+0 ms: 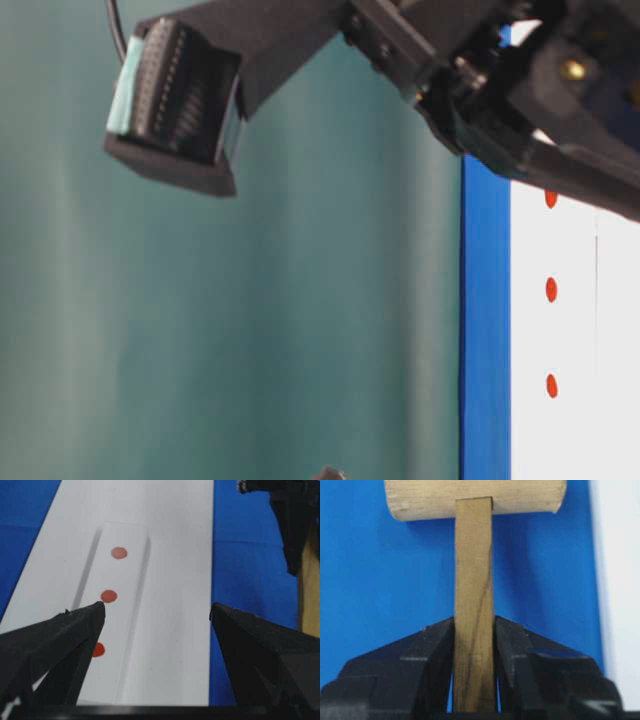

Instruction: Hit the mark with a hammer.

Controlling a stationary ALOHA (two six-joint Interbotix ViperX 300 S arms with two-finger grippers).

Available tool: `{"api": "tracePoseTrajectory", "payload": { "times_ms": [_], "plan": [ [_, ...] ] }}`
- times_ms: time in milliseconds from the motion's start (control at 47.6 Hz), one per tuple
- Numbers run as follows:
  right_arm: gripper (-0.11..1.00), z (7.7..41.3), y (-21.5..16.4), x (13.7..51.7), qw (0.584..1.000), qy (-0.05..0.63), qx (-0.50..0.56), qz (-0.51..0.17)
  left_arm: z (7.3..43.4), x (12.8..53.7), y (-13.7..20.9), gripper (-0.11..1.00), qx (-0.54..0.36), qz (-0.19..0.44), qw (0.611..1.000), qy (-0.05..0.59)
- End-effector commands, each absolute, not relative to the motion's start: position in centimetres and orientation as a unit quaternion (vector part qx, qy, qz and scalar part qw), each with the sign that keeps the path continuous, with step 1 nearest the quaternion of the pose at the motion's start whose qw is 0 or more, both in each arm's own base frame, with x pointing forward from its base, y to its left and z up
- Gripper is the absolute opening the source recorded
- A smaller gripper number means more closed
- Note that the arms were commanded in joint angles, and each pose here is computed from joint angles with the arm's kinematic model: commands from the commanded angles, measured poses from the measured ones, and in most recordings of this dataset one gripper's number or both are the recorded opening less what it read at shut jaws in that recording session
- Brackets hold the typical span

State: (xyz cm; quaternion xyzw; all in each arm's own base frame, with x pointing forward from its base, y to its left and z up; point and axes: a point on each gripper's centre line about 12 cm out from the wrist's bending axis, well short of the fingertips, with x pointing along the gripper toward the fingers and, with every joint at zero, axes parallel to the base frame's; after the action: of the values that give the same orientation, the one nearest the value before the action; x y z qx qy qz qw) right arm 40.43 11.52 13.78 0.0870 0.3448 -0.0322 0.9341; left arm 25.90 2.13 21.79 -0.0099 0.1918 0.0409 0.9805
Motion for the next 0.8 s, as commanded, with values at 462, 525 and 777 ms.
{"api": "tracePoseTrajectory", "payload": {
  "times_ms": [462,525,777],
  "plan": [
    [0.09,12.7,13.0,41.0,0.928,0.357,0.103,-0.029,22.1,26.0,2.0,0.84,-0.021,0.041,0.982,0.185],
    [0.09,12.3,13.0,40.8,0.926,0.363,0.103,-0.027,22.1,26.0,2.0,0.84,-0.021,0.041,0.982,0.185],
    [0.09,10.8,13.3,40.5,0.919,0.382,0.1,-0.016,22.1,26.0,2.0,0.84,-0.021,0.041,0.982,0.185]
  ]
}}
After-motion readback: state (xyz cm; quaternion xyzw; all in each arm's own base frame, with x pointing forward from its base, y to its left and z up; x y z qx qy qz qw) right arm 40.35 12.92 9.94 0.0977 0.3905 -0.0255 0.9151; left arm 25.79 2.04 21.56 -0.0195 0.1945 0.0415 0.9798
